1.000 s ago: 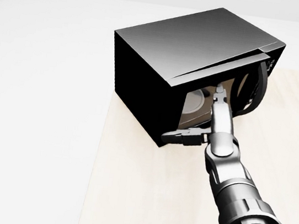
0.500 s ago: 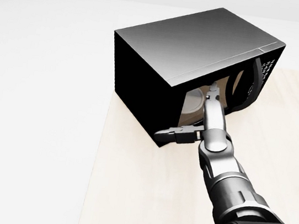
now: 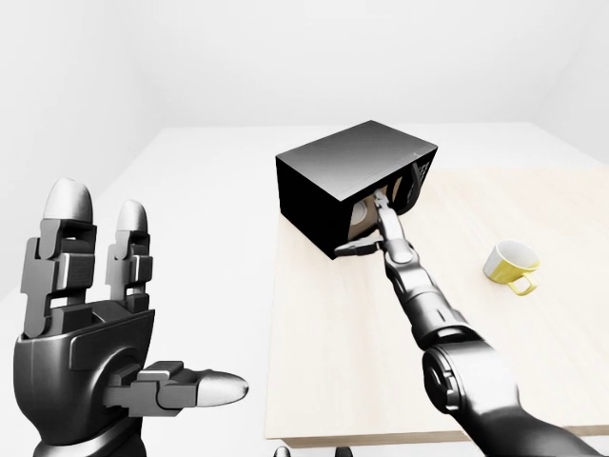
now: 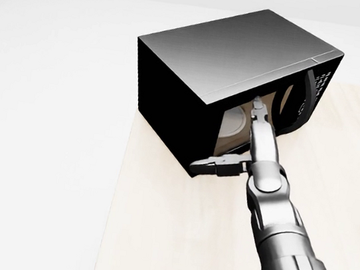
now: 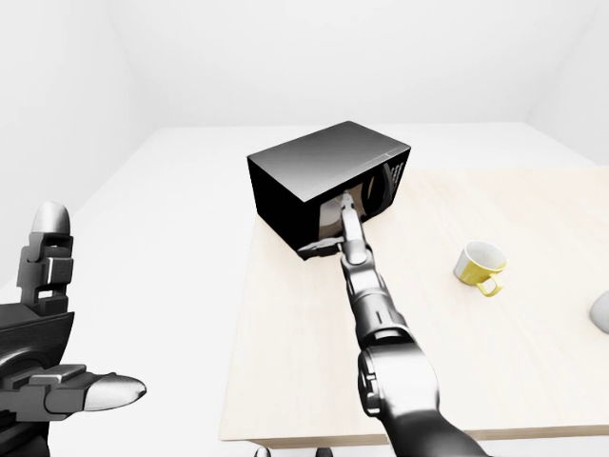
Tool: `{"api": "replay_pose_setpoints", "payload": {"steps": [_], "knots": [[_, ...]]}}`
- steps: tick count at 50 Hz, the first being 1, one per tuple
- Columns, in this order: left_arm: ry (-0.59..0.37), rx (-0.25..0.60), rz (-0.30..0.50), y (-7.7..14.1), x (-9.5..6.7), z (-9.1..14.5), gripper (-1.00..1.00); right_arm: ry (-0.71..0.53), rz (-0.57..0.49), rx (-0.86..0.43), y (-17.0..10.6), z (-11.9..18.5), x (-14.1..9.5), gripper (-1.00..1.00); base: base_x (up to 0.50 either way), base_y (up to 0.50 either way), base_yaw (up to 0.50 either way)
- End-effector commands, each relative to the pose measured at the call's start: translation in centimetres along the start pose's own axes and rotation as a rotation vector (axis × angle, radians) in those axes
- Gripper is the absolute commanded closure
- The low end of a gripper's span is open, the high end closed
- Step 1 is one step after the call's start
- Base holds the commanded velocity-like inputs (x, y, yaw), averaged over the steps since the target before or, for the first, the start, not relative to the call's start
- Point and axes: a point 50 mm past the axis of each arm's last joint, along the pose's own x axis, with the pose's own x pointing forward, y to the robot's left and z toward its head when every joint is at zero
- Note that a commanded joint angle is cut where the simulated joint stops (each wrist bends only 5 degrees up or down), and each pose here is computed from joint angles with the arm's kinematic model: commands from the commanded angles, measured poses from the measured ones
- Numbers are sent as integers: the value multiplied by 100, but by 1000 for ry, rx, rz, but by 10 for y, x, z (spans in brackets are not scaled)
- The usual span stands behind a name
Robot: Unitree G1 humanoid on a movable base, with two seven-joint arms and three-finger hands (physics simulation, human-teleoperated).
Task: Close the microwave.
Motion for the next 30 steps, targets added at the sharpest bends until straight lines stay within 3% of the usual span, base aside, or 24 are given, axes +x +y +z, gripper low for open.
{"api": "replay_pose_setpoints", "payload": {"steps": [1,3,7,10,12,15,21,22,30], "knots": [[3,-2,1,0,0,0,-100,-589,3,-21,-13,94,-78,-100,0,0,0],[3,-4,2,1,0,0,-100,-759,-17,-50,-18,112,-119,-100,0,0,0],[-1,-7,5,2,0,1,-100,-935,-16,-102,-22,127,-170,-100,0,0,0],[-2,-6,6,2,0,1,-100,-969,-22,-120,-24,130,-181,-100,0,0,0],[0,-6,4,1,0,0,-100,-1076,-47,-152,-28,133,-224,-100,0,0,0],[3,-3,1,1,0,0,-100,-1049,-62,-153,-30,122,-240,-100,0,0,0],[0,0,2,1,0,0,-100,-952,-92,-112,-34,104,-246,-100,0,0,0],[3,2,-3,-1,0,-1,-100,-806,-107,-66,-34,80,-245,-100,0,0,0],[1,9,-6,-2,-1,-1,-100,-621,-110,10,-36,47,-246,-100,0,0,0]]}}
